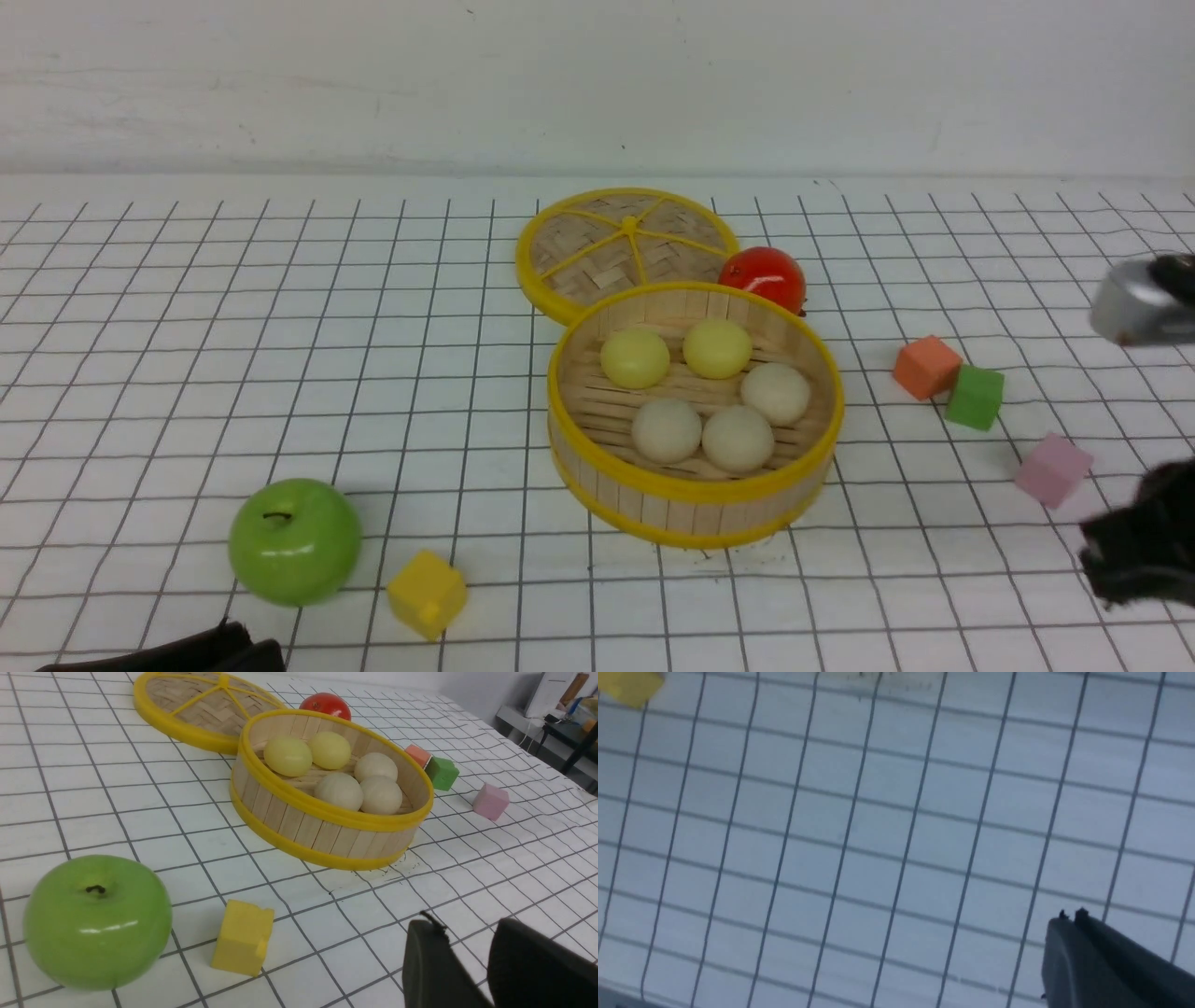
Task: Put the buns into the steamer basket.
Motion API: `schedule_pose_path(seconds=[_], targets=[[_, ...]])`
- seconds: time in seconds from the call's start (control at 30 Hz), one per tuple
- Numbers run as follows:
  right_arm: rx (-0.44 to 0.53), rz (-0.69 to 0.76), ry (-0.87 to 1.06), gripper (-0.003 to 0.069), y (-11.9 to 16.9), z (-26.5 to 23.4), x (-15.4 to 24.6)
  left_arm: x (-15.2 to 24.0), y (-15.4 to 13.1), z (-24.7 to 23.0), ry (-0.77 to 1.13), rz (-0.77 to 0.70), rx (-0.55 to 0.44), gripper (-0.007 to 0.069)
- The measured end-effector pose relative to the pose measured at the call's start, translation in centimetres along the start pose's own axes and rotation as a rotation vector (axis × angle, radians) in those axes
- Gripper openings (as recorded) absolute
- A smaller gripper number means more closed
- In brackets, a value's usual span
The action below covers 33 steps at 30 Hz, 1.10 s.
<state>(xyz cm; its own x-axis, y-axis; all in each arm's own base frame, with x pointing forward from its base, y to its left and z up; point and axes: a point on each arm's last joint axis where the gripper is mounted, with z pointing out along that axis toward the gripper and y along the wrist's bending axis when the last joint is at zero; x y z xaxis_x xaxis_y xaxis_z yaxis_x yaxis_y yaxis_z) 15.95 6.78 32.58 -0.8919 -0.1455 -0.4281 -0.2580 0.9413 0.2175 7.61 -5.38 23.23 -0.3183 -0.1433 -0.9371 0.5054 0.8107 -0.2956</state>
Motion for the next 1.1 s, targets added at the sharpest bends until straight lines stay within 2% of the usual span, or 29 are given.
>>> schedule_pose_path(seconds=[0.17,0.33,0.37,0.47,0.57,0.6,0.73,1.1], targets=[[0.028,-0.033,-0.005,-0.0020,-0.2,-2.5,2.6,0.0,0.0,0.0,0.000,0.000,0.000,0.0194],[0.116,-0.060,-0.257,-0.0020,-1.8,-3.2,6.1,0.0,0.0,0.0,0.000,0.000,0.000,0.0197],[0.154,-0.054,-0.416,-0.0020,-2.7,-2.6,7.7,0.0,0.0,0.0,0.000,0.000,0.000,0.0199],[0.219,-0.034,-0.644,-0.0020,-4.2,0.2,11.7,0.0,0.0,0.0,0.000,0.000,0.000,0.0200],[0.253,-0.029,-0.755,-0.0020,-5.1,2.7,14.0,0.0,0.0,0.0,0.000,0.000,0.000,0.0202],[0.267,-0.021,-0.812,-0.0020,-5.8,5.0,15.7,0.0,0.0,0.0,0.000,0.000,0.000,0.0204],[0.252,0.018,-0.807,-0.0020,-6.4,7.6,17.1,0.0,0.0,0.0,0.000,0.000,0.000,0.0206],[0.241,0.030,-0.823,-0.0017,-6.3,7.5,17.1,0.1,0.0,0.0,0.011,0.000,-0.001,0.0218]])
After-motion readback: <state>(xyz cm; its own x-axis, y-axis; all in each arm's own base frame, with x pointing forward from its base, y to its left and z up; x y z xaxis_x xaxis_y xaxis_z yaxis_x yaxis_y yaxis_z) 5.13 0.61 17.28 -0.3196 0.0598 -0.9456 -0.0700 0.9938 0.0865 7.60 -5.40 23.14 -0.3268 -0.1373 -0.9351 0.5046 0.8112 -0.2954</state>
